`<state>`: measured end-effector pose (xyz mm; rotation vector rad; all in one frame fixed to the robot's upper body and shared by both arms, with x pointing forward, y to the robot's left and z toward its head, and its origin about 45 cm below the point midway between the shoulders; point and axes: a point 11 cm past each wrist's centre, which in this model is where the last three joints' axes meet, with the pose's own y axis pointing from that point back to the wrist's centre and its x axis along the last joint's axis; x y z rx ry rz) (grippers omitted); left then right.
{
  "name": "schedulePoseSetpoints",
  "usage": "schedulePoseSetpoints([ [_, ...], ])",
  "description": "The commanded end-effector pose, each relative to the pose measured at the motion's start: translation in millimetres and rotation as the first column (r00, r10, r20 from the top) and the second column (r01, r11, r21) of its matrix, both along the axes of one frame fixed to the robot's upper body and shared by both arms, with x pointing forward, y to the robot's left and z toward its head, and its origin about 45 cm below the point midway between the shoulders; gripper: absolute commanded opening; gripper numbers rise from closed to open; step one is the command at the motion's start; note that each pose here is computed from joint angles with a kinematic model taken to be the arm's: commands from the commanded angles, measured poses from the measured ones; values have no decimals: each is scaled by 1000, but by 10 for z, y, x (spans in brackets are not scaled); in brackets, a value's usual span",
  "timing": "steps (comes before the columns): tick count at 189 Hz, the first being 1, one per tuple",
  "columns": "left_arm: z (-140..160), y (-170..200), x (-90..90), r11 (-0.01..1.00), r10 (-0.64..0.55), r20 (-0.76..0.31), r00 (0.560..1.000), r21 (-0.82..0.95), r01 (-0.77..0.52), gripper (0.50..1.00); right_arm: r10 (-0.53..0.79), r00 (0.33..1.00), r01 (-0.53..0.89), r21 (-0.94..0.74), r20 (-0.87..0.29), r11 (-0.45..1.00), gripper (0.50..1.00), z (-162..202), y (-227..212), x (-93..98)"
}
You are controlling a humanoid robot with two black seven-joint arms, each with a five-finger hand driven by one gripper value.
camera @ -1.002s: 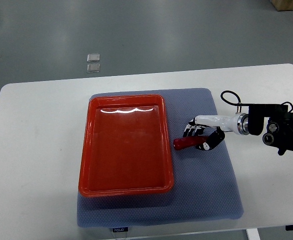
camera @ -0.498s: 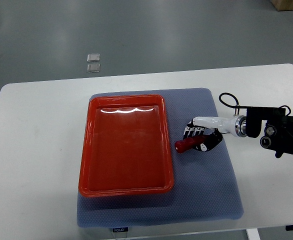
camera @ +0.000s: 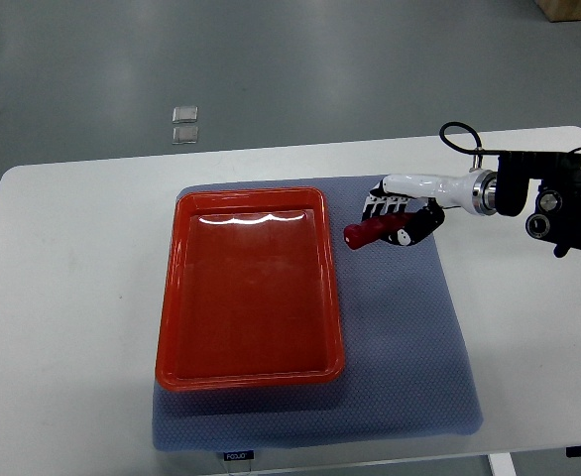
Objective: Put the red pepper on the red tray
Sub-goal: 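Carry the held pepper with the right hand over the red tray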
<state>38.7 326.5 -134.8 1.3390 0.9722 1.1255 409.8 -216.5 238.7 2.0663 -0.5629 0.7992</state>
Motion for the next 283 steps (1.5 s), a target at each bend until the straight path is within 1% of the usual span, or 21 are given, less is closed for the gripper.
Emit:
schedulePoseSetpoints([
  [1,0,0,1,1000,1,0,1000,0,-1,1000,14,999,-14,20,33,1000,500,224,140,109],
  [15,0,0,1,1000,1,0,1000,0,-1,1000,39,999,-40,43,28,998,500,267,366,133],
  [30,0,0,1,1000,1,0,1000,0,-1,1000,74,997,-75,29,28,997,500,261,560,152],
  [64,0,0,2,1000,3,1,1000,0,-3,1000,152,988,-153,21,31,988,500,143,1124,153],
  [97,0,0,1,1000,3,0,1000,0,-3,1000,211,977,-211,37,9,977,500,-32,1644,55],
  [116,0,0,2,1000,3,1,1000,0,-3,1000,231,973,-231,37,-2,972,500,-135,1822,-8],
  [133,0,0,1,1000,1,0,1000,0,-1,1000,245,969,-244,48,-26,969,500,-275,1952,-105],
  [148,0,0,2,1000,3,1,1000,0,-3,1000,242,970,-240,57,-32,969,500,-358,2020,-146],
  [178,0,0,2,1000,3,1,1000,0,-3,1000,206,977,-204,53,-46,978,500,-488,1925,-120],
  [218,0,0,2,1000,3,1,1000,0,-3,1000,186,982,-184,47,-43,982,500,-517,1872,-78],
  [229,0,0,2,1000,3,1,1000,0,-3,1000,184,982,-182,48,-46,982,535,-530,1869,-84],
  [239,0,0,2,1000,3,1,1000,0,-3,1000,184,982,-182,48,-49,982,556,-537,1867,-89],
  [240,0,0,2,1000,3,1,1000,0,-3,1000,184,982,-182,48,-49,982,564,-537,1867,-89],
  [247,0,-5,1,1000,3,0,1000,-2,-3,1000,184,982,-182,48,-49,982,574,-537,1867,-89],
  [256,0,0,2,1000,3,1,1000,0,-3,1000,186,981,-183,47,-52,982,605,-540,1867,-91],
  [275,0,0,1,1000,1,0,1000,0,-1,1000,184,982,-181,49,-50,982,637,-543,1863,-88],
  [283,0,0,1,1000,1,0,1000,0,-1,1000,185,981,-183,48,-52,982,643,-545,1863,-91],
])
